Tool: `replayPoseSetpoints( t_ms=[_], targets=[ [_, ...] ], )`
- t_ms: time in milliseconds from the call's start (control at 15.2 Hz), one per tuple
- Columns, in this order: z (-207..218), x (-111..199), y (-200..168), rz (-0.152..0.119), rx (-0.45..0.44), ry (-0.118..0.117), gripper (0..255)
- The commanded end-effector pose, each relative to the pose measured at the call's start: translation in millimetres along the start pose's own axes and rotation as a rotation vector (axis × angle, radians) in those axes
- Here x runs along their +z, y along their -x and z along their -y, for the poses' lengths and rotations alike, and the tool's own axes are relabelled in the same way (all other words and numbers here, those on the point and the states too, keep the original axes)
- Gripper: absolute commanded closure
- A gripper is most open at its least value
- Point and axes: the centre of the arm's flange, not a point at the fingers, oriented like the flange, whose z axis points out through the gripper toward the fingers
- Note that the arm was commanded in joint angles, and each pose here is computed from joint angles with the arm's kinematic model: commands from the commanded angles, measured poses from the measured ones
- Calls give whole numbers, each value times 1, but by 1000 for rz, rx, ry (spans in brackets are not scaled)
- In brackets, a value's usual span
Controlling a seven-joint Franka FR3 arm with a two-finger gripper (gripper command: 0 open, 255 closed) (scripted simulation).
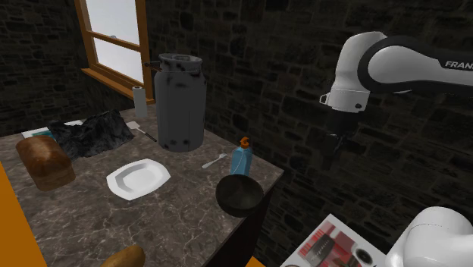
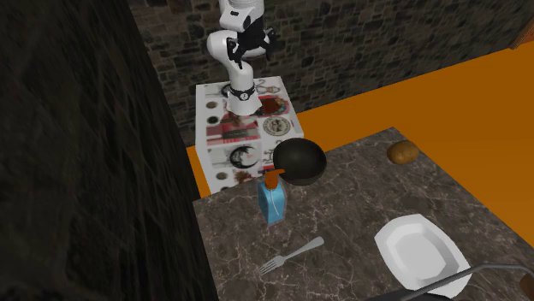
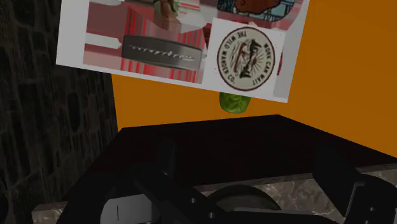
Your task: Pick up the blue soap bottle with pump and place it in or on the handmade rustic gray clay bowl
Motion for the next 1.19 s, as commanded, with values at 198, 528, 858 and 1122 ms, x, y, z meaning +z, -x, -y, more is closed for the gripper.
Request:
replayPoseSetpoints(
  t_ms=[198, 528, 858, 1122],
  targets=[
    [-6, 8, -38, 1, -2, 8, 0],
    [-15, 22, -102, 2, -5, 22, 0],
    [-24, 35, -166, 3, -8, 35, 0],
    [-32, 46, -217, 4, -10, 46, 0]
  ],
)
